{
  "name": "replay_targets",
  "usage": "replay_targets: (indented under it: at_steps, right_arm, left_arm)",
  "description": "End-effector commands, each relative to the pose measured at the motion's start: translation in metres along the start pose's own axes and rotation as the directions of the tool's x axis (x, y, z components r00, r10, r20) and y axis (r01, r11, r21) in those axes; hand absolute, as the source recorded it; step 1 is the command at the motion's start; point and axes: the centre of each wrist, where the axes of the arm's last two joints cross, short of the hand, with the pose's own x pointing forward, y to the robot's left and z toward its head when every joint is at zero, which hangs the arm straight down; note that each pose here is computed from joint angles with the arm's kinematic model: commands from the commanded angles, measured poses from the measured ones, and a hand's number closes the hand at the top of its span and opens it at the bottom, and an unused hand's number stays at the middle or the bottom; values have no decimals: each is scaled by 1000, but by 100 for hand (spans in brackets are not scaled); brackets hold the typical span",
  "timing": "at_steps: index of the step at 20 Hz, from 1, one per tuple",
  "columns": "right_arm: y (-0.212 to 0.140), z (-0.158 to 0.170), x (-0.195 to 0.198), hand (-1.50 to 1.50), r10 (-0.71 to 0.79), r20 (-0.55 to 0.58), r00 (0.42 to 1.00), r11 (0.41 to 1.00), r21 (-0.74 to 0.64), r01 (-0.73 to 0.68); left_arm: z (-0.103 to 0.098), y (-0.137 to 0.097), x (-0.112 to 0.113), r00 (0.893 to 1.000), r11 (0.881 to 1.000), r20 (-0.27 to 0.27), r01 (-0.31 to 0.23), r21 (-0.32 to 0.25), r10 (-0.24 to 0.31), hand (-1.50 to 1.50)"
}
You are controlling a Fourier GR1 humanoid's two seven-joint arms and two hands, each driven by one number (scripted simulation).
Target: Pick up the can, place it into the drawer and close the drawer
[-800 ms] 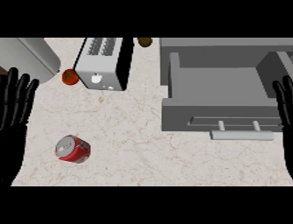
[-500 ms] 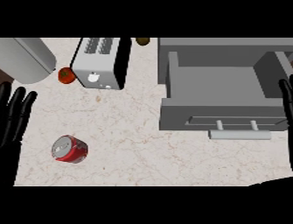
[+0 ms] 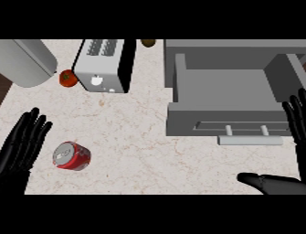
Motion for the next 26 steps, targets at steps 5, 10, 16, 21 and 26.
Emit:
replay_targets:
  at_steps: [5,10,16,21,26]
  right_arm:
    - [-19,11,-14,-150,11,-31,999,1000,-13,-11]
    - [-11,21,-4,-150,10,-35,999,1000,-4,-10]
    - [-41,37,-11,-150,15,-28,1000,1000,11,-15]
    - [-33,31,-2,-150,24,-37,999,1000,0,-24]
    - [-47,19,-13,-150,20,-31,999,1000,-1,-20]
  left_arm:
    - [27,1,13,997,999,-64,-35,28,37,-150]
    - [16,21,13,997,997,-66,-31,74,36,-150]
    - [16,10,-12,995,996,-92,-29,87,37,-150]
    - [-13,7,-37,992,996,-124,-21,87,32,-150]
    - [-4,23,-59,991,995,-130,-5,100,18,-150]
